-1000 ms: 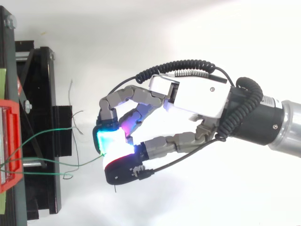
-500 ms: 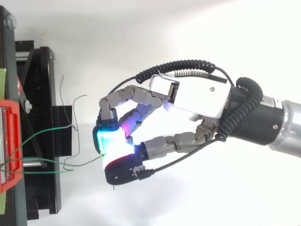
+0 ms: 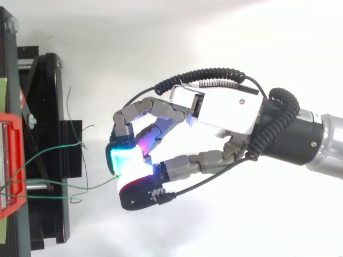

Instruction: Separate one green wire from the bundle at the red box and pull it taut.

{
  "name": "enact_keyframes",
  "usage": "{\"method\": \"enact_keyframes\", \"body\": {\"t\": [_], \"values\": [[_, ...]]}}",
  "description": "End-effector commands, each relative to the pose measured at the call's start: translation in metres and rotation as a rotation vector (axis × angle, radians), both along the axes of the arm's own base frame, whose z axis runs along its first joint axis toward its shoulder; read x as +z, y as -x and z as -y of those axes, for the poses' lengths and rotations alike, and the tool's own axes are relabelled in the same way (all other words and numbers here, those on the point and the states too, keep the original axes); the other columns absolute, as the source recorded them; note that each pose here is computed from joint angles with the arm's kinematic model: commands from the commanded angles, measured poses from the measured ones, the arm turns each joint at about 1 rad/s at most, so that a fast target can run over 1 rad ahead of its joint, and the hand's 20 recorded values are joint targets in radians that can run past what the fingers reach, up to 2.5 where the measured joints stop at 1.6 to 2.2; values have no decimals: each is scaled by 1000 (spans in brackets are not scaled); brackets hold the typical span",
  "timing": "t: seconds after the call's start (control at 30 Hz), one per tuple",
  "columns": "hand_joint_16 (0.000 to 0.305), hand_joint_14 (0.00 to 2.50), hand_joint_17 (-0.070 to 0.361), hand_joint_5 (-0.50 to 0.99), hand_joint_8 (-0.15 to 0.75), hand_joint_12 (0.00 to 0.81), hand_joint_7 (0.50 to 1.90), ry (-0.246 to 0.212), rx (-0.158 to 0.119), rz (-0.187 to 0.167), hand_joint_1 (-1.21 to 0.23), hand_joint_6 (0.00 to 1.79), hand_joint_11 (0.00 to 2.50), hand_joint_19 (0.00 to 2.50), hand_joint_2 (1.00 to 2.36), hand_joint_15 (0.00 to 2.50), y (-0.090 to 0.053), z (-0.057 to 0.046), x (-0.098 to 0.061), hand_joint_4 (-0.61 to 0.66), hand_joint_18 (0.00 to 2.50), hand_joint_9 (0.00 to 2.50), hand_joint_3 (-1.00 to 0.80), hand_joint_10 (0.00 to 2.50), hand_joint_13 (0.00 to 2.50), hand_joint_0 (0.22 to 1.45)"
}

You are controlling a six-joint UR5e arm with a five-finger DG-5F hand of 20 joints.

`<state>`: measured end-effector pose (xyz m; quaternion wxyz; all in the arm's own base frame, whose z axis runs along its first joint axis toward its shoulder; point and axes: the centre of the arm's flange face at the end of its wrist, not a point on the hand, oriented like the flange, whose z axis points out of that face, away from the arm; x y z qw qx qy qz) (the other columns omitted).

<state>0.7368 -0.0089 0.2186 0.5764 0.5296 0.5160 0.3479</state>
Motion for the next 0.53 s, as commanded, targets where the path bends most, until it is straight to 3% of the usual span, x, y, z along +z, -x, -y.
{"method": "enact_keyframes", "body": {"t": [0.0, 0.5], "values": [[50, 19, 112, -144, 258, 332, 1354, 0, 0, 0, -752, 865, 898, 658, 1026, 517, 0, 0, 0, 25, 763, 1073, -91, 28, 881, 596], [49, 21, 111, -144, 259, 331, 1346, 0, 0, -1, -749, 864, 885, 660, 1027, 516, 0, 0, -1, 29, 758, 1076, -94, 28, 880, 593]]}}
